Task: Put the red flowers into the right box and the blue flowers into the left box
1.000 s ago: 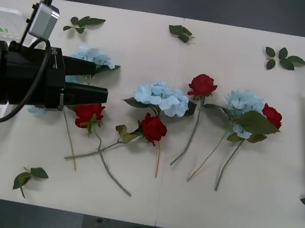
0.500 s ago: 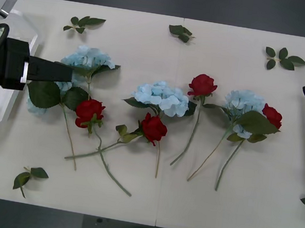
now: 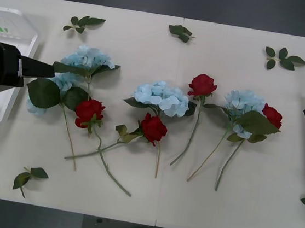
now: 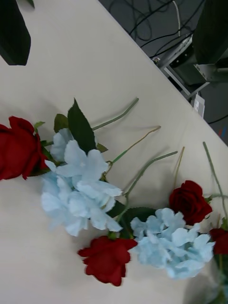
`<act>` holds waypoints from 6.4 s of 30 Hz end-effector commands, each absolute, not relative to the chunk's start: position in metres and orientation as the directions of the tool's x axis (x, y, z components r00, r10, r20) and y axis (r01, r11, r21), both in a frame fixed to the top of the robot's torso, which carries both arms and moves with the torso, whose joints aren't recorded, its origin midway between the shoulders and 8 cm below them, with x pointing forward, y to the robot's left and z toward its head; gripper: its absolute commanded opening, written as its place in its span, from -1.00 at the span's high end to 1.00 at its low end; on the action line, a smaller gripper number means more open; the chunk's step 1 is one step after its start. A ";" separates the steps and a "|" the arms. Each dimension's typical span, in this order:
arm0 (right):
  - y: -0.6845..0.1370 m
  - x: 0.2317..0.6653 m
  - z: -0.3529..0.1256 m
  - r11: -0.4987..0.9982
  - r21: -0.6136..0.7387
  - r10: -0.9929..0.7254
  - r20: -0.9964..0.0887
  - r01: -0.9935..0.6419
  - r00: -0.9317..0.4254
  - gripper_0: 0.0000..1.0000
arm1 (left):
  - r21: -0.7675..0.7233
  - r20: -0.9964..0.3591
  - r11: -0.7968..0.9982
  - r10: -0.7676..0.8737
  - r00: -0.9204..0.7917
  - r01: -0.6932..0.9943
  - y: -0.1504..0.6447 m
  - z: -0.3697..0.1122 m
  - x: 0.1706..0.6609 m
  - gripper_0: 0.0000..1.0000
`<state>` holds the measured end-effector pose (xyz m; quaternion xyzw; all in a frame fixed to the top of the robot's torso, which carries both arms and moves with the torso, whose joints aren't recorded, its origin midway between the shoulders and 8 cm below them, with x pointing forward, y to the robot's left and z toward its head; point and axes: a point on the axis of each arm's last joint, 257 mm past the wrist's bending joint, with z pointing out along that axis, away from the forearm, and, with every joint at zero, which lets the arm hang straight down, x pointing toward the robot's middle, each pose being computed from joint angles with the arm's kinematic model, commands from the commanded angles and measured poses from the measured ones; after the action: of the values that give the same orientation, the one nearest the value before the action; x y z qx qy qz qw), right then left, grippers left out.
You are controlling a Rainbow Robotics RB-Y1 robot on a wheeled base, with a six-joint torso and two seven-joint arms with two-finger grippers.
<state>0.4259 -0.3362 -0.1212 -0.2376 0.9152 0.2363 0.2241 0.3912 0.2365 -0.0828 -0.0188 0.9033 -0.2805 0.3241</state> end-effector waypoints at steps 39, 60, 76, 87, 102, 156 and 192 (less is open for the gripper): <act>-0.323 0.448 -0.251 0.912 0.226 0.406 -0.364 0.343 -0.838 -1.00 | -0.233 -0.487 0.928 -0.371 -0.791 -0.291 0.330 -0.217 0.433 -1.00; -0.290 0.448 -0.302 0.934 0.132 0.357 -0.408 0.333 -0.840 -1.00 | -0.183 -0.467 0.923 -0.384 -0.796 -0.337 0.325 -0.266 0.495 -1.00; -0.280 0.455 -0.337 0.937 0.101 0.344 -0.428 0.333 -0.836 -1.00 | -0.171 -0.434 0.916 -0.401 -0.807 -0.363 0.307 -0.293 0.522 -1.00; -0.276 0.461 -0.352 0.938 0.112 0.343 -0.439 0.328 -0.830 -1.00 | -0.119 -0.443 0.932 -0.358 -0.822 -0.342 0.307 -0.300 0.522 -1.00; -0.273 0.460 -0.357 0.938 0.109 0.343 -0.435 0.330 -0.832 1.00 | -0.105 -0.450 0.938 -0.341 -0.825 -0.331 0.304 -0.313 0.527 -1.00; -0.433 0.435 -0.131 0.922 0.052 0.343 -0.567 0.384 -0.748 1.00 | 0.092 -0.653 0.949 -0.170 -0.738 -0.301 0.426 -0.121 0.546 1.00; -0.627 0.467 -0.172 0.961 -0.159 0.093 -0.590 0.228 -0.802 1.00 | 0.308 -0.653 0.905 -0.024 -0.757 -0.294 0.640 -0.124 0.537 -0.25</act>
<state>0.4606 -0.6150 -0.1906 0.1106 0.9466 -0.0919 0.2887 0.5328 0.6286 -0.1586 -0.1001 0.9250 0.1836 0.3172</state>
